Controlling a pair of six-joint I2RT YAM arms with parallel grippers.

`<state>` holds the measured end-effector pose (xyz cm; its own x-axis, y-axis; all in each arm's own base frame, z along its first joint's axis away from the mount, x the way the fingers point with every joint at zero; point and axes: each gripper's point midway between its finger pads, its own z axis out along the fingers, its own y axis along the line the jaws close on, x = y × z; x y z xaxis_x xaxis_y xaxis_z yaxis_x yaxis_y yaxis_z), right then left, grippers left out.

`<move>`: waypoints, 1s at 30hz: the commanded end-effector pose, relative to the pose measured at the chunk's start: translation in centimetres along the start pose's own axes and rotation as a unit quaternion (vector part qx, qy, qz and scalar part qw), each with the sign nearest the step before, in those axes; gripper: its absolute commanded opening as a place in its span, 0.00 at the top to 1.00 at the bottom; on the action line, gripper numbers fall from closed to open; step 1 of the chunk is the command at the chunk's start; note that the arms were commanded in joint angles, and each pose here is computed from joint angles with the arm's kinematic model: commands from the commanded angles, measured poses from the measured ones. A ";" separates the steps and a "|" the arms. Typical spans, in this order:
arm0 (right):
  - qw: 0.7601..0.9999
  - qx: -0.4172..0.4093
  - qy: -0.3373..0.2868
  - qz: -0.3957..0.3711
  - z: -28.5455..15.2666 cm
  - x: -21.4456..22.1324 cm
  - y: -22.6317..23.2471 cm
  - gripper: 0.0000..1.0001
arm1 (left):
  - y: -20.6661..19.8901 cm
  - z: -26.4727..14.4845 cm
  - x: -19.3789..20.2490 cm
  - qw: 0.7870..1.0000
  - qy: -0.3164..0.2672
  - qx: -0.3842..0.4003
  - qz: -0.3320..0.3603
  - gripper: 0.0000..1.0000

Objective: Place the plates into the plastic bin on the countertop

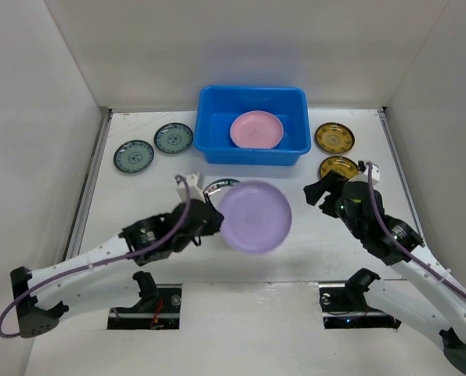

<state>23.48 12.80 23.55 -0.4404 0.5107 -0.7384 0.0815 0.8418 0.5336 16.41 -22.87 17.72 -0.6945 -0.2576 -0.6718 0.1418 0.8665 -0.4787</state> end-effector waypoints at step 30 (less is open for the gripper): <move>0.991 -0.073 0.110 -0.017 7.0 7.0 -0.2 0.19 | 1.5 28.2 -33.9 0.982 -0.181 -0.044 0.035 0.94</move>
<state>25.46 16.49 13.72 -0.6613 0.4117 -0.6271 -0.0127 0.8297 0.5581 56.95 -24.95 17.93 -0.5340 -0.2545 -0.8063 0.0287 0.9476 -0.3181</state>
